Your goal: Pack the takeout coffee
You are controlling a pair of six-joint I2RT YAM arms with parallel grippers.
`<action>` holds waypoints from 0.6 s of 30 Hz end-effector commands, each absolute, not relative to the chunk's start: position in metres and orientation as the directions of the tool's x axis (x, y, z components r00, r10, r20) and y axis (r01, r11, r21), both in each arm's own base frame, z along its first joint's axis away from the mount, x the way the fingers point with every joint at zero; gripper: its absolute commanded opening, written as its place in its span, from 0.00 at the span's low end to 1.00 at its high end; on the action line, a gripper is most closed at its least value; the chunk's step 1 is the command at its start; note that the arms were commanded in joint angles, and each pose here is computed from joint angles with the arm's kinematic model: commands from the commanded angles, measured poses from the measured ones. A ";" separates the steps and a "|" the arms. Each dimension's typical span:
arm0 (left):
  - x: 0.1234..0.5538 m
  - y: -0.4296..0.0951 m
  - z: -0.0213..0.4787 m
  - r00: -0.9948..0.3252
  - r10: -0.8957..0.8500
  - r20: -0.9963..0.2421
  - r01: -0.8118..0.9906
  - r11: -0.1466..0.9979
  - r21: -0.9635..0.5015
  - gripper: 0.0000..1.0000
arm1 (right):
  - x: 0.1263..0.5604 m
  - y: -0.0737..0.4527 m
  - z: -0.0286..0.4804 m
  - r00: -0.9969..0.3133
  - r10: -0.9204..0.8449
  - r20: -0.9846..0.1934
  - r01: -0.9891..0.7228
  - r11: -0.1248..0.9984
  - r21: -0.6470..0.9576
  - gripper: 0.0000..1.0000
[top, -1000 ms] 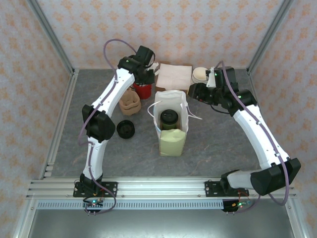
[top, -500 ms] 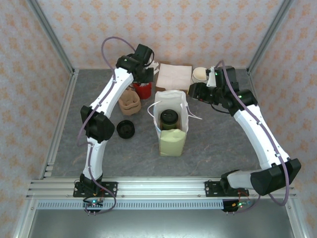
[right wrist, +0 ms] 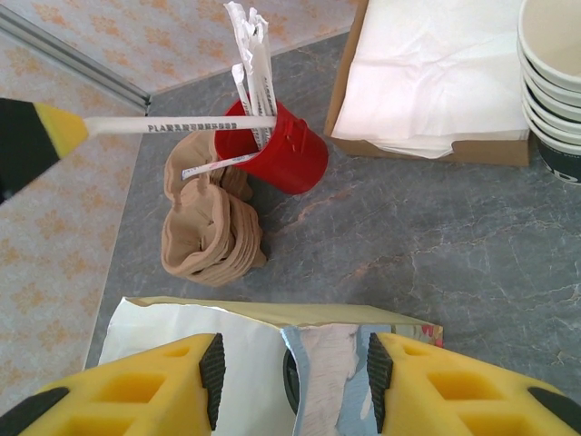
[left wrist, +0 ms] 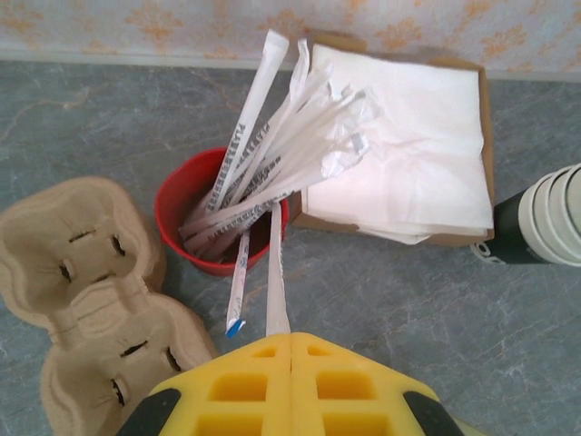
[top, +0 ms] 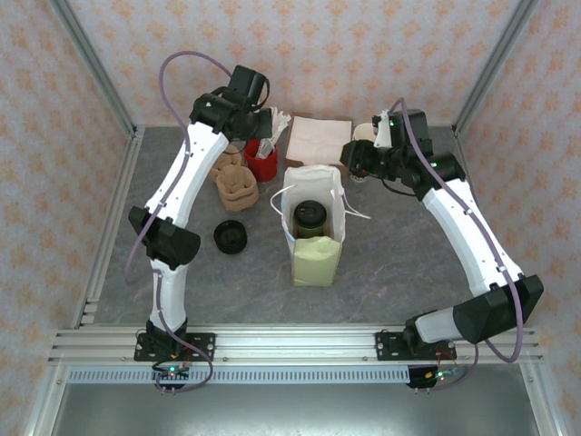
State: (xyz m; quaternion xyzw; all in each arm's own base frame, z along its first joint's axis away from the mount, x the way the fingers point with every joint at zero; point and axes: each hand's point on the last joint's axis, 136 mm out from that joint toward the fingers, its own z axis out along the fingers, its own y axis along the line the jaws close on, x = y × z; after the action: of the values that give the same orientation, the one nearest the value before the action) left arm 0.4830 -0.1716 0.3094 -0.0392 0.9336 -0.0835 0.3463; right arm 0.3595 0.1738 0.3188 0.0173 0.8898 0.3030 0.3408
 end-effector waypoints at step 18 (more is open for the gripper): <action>0.347 -0.160 0.466 -0.602 -0.212 -0.769 0.115 0.931 -0.346 0.02 | 0.411 0.183 0.344 -0.724 0.237 -0.647 -0.198 0.828 0.525 0.47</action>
State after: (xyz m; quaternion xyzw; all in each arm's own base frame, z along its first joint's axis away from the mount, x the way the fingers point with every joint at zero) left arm 0.3808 -0.1614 0.4435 -0.0337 0.8858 -0.1604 0.4341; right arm 0.3993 0.1838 0.3357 0.0123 0.8841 0.2978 0.3599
